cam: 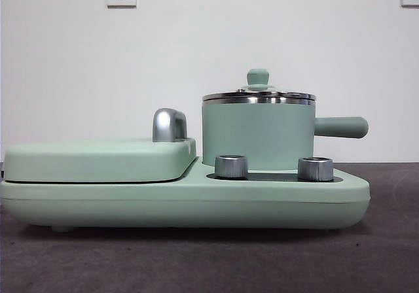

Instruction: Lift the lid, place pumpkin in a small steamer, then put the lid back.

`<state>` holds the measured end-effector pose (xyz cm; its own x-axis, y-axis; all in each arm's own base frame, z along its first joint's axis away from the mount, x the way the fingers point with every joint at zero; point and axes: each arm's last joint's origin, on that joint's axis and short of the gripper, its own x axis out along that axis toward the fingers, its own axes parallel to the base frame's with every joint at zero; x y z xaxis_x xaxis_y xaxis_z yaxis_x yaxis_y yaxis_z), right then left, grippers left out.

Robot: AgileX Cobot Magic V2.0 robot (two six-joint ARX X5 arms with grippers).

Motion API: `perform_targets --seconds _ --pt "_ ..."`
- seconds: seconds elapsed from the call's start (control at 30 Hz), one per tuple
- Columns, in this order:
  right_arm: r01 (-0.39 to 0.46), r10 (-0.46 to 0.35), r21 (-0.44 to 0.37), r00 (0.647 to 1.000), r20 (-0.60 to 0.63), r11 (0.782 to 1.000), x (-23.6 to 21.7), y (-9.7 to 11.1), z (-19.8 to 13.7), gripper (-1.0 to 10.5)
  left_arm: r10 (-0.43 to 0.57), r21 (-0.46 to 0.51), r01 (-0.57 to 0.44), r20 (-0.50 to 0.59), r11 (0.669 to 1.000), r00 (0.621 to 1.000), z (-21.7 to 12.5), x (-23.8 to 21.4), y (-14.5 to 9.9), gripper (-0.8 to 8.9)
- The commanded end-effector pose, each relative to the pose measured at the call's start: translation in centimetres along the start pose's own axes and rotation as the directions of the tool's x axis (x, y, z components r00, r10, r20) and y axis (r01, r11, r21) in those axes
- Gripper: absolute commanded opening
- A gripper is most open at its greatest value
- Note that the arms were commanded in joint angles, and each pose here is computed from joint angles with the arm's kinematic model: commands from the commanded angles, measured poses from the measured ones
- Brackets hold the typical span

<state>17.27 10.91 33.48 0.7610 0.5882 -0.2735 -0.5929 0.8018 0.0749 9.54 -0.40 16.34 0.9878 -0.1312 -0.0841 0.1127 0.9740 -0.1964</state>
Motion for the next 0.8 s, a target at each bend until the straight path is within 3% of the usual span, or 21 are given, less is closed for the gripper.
perform_targets --seconds 0.03,0.4,0.47,0.8 --pt "-0.005 0.005 -0.01 1.0 0.013 1.0 0.0 0.1 0.3 0.2 0.009 -0.01 -0.009 -0.009 1.0 1.0 -0.5 0.1 0.2 0.07" --pt "-0.005 0.005 -0.01 1.0 0.013 1.0 0.0 0.1 0.3 0.2 0.009 -0.01 -0.009 -0.009 1.0 1.0 -0.5 0.1 0.2 0.07" --pt "0.003 -0.002 -0.057 1.0 0.008 0.998 -0.2 0.1 0.2 0.2 0.009 -0.01 -0.009 -0.009 1.0 1.0 -0.5 0.1 0.2 0.07" --pt "0.173 -0.174 -0.051 0.985 -0.019 0.984 -2.9 -2.0 -2.0 0.2 0.009 -0.01 -0.009 -0.009 1.0 1.0 -0.5 0.1 0.2 0.07"
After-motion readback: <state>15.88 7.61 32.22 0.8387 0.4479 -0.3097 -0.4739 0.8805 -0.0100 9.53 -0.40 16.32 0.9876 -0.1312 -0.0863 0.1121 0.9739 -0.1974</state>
